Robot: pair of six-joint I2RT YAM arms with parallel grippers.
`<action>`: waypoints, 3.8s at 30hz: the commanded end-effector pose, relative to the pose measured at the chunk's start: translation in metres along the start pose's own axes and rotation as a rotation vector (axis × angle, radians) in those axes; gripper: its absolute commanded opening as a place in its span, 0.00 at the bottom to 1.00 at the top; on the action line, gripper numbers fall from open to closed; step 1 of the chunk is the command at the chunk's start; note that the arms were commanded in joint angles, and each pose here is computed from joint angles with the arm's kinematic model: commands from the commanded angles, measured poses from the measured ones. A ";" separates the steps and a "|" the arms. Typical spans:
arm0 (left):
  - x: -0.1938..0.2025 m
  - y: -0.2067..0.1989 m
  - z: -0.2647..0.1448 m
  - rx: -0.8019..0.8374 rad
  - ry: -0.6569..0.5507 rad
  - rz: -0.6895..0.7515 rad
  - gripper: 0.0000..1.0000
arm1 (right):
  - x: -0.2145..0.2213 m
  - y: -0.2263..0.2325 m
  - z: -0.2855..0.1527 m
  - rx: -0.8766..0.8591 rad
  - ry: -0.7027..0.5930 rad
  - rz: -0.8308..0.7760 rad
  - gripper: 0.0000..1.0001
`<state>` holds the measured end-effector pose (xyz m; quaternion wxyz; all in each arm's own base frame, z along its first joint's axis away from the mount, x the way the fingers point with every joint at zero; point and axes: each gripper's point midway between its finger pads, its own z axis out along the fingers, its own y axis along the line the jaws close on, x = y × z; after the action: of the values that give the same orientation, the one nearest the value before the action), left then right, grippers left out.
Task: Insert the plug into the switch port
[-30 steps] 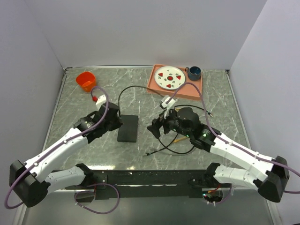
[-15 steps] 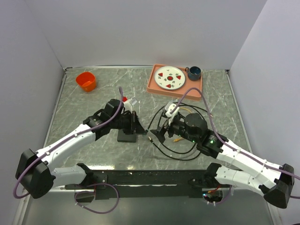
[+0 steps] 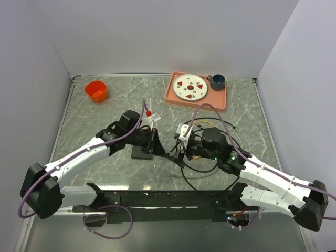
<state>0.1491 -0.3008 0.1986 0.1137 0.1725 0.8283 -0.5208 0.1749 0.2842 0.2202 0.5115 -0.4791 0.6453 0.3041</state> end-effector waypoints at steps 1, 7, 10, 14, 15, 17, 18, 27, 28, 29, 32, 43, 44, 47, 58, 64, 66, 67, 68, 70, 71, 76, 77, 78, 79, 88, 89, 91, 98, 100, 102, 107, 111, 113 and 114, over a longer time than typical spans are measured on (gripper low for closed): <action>-0.001 -0.020 -0.006 0.076 0.008 0.082 0.01 | -0.014 0.021 0.003 -0.134 -0.021 -0.032 0.99; -0.001 -0.018 -0.007 0.060 0.013 0.099 0.01 | -0.011 0.043 0.005 -0.277 0.004 -0.029 0.91; -0.001 -0.022 -0.009 0.071 0.015 0.113 0.01 | -0.007 0.048 0.009 -0.319 0.035 -0.017 0.74; -0.001 -0.028 -0.012 0.087 0.017 0.128 0.01 | -0.006 0.053 0.010 -0.353 0.044 -0.010 0.48; -0.002 -0.031 -0.012 0.104 0.016 0.137 0.01 | -0.008 0.053 0.011 -0.353 0.038 -0.010 0.48; -0.002 -0.034 -0.013 0.116 0.018 0.141 0.01 | -0.009 0.057 0.010 -0.370 0.030 -0.014 0.48; -0.003 -0.036 -0.014 0.117 0.016 0.143 0.01 | -0.008 0.057 0.010 -0.371 0.032 -0.015 0.46; -0.012 -0.050 -0.018 0.145 0.019 0.175 0.01 | 0.004 0.071 0.014 -0.428 0.095 -0.012 0.34; -0.015 -0.049 -0.018 0.132 0.015 0.174 0.01 | 0.005 0.070 0.015 -0.422 0.105 -0.015 0.30; -0.016 -0.047 -0.019 0.120 0.019 0.174 0.01 | 0.008 0.071 0.016 -0.423 0.119 -0.015 0.28; -0.022 -0.045 -0.020 0.107 0.016 0.171 0.01 | 0.012 0.074 0.019 -0.422 0.154 -0.026 0.22; -0.062 -0.016 -0.032 -0.052 -0.078 0.137 0.04 | 0.031 0.075 0.030 -0.391 0.254 -0.047 0.00; -0.065 -0.015 -0.034 -0.059 -0.088 0.140 0.04 | 0.032 0.075 0.031 -0.387 0.256 -0.044 0.00; -0.072 -0.020 -0.041 -0.042 -0.103 0.163 0.01 | 0.031 0.071 0.032 -0.359 0.253 -0.045 0.03; -0.054 -0.014 -0.047 -0.061 -0.005 0.199 0.01 | 0.032 0.057 0.031 -0.274 0.248 -0.064 0.71; -0.053 -0.028 -0.050 -0.004 -0.016 0.224 0.01 | 0.037 0.057 0.037 -0.268 0.280 -0.052 0.43; -0.053 -0.033 -0.052 0.016 -0.013 0.234 0.01 | 0.041 0.055 0.040 -0.255 0.294 -0.056 0.43; -0.052 -0.035 -0.053 0.020 -0.011 0.240 0.01 | 0.041 0.055 0.040 -0.250 0.296 -0.058 0.41; -0.052 -0.037 -0.054 0.027 -0.010 0.246 0.01 | 0.042 0.054 0.040 -0.248 0.300 -0.059 0.35; -0.051 -0.040 -0.055 0.036 -0.011 0.247 0.01 | 0.044 0.052 0.041 -0.229 0.307 -0.064 0.19; -0.052 -0.041 -0.056 0.037 -0.016 0.250 0.01 | 0.045 0.053 0.042 -0.228 0.310 -0.070 0.08; -0.064 -0.039 -0.064 0.025 -0.070 0.239 0.10 | 0.051 0.038 0.042 -0.120 0.330 -0.095 0.00; -0.068 -0.035 -0.066 0.007 -0.088 0.235 0.17 | 0.047 0.037 0.041 -0.110 0.309 -0.099 0.00; -0.075 -0.031 -0.071 -0.016 -0.119 0.227 0.34 | 0.048 0.035 0.040 -0.098 0.307 -0.096 0.00; -0.079 -0.028 -0.075 -0.034 -0.142 0.219 0.47 | 0.046 0.033 0.038 -0.080 0.293 -0.095 0.00; -0.119 -0.009 -0.120 -0.247 -0.456 0.231 0.89 | 0.031 0.030 0.027 -0.054 0.197 -0.082 0.00; -0.118 -0.006 -0.121 -0.260 -0.462 0.231 0.89 | 0.026 0.035 0.024 -0.080 0.175 -0.079 0.00; -0.117 -0.009 -0.124 -0.259 -0.481 0.255 0.88 | 0.017 0.040 0.020 -0.112 0.135 -0.066 0.00; -0.090 -0.050 -0.127 -0.055 -0.510 0.471 0.86 | -0.037 0.054 -0.018 -0.337 -0.086 0.006 0.00; -0.078 -0.069 -0.133 0.011 -0.532 0.552 0.86 | -0.050 0.058 -0.034 -0.458 -0.134 0.041 0.00; -0.072 -0.093 -0.144 0.071 -0.586 0.661 0.83 | -0.062 0.057 -0.045 -0.521 -0.165 0.054 0.00; -0.050 -0.129 -0.150 0.212 -0.598 0.845 0.79 | -0.088 0.082 -0.075 -0.798 -0.233 0.050 0.00; -0.041 -0.151 -0.137 0.319 -0.556 0.932 0.72 | -0.102 0.097 -0.098 -1.008 -0.257 0.056 0.00; -0.032 -0.165 -0.126 0.383 -0.517 0.962 0.69 | -0.100 0.101 -0.104 -1.072 -0.250 0.050 0.00; -0.029 -0.169 -0.122 0.404 -0.506 0.984 0.69 | -0.103 0.101 -0.106 -1.083 -0.246 0.048 0.00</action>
<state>0.1265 -0.2421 0.3893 0.5044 0.3658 0.5480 -0.5581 0.0783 0.2802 0.3082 0.3234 -0.5694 0.4438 0.6117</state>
